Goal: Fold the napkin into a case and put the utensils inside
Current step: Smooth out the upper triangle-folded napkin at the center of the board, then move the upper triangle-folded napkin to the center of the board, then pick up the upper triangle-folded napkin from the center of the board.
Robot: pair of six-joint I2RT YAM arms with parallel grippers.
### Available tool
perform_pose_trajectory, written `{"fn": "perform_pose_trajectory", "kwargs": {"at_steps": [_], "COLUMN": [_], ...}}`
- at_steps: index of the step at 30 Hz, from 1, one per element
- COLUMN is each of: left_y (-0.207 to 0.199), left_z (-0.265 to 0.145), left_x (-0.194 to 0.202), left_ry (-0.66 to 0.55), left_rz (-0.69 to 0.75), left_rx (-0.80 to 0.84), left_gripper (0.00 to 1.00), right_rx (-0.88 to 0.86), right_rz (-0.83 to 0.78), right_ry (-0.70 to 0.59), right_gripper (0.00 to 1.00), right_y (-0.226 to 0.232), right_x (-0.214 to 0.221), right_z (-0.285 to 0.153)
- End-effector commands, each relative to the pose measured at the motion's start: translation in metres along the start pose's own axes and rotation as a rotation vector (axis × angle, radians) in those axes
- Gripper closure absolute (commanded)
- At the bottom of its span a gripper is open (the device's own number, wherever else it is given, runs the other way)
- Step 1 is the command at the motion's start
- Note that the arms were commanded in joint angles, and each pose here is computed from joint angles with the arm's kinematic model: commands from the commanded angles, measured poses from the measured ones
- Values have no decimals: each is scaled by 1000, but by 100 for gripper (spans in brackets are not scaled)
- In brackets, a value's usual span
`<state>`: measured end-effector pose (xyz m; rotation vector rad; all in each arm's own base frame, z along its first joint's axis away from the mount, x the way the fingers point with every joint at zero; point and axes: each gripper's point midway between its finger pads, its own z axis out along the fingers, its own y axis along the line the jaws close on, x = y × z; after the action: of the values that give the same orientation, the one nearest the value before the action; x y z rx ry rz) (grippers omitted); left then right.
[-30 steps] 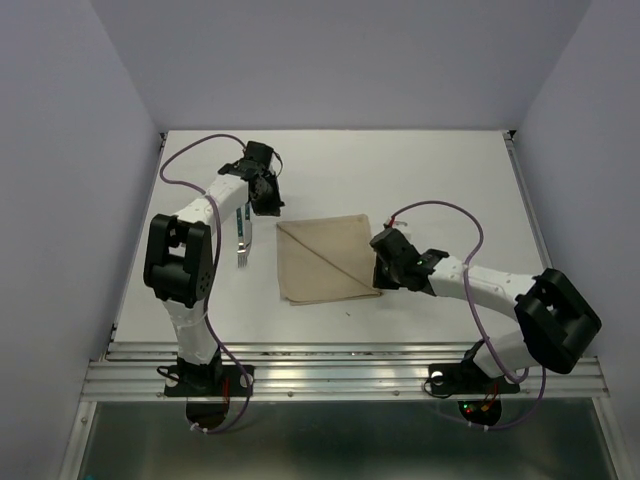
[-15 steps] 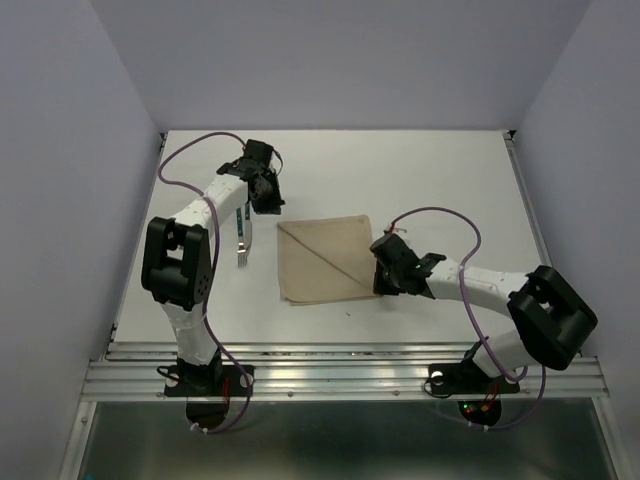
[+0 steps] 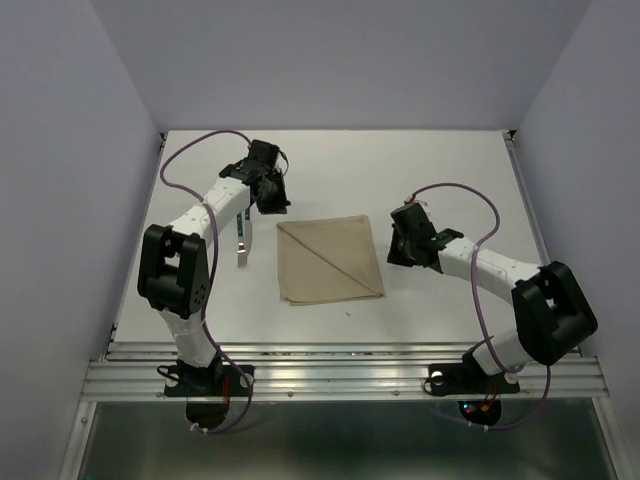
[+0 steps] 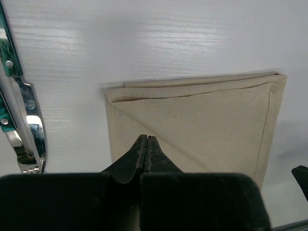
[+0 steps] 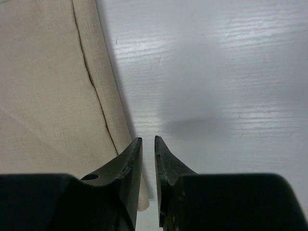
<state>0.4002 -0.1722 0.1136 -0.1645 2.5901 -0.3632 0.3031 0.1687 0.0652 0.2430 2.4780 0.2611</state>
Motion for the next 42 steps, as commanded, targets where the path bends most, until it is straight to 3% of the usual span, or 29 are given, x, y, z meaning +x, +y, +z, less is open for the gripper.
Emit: {"fn": "perform_pose_trajectory", "kwargs": {"at_steps": [1, 6, 12, 21, 25, 30, 34, 42], "left_y": [-2, -5, -5, -9, -15, -26, -63, -117], "left_z": [-23, -28, -31, -41, -46, -45, -47, -32], "left_x": [-5, -9, -13, -15, -6, 17, 56, 146], "left_ry": [-49, -64, -74, -93, -93, -110, -92, -15], "left_rz": [2, 3, 9, 21, 40, 71, 128, 284], "left_rx": [6, 12, 0, -1, 2, -46, -1, -66], "left_gripper": [96, 95, 90, 69, 62, 57, 54, 54], "right_rx": [-15, -35, -111, -235, -152, -87, -53, -33], "right_rz": [-53, -54, -73, -107, -102, -10, 68, 130], "right_ry": [68, 135, 196, 233, 114, 76, 37, 31], "right_gripper": [81, 83, 83, 85, 80, 77, 64, 56], "right_y": [-2, -8, 18, 83, 65, 15, -21, -43], "right_x": [18, 43, 80, 110, 83, 47, 15, -5], "right_z": [6, 8, 3, -8, -14, -9, -6, 4]}}
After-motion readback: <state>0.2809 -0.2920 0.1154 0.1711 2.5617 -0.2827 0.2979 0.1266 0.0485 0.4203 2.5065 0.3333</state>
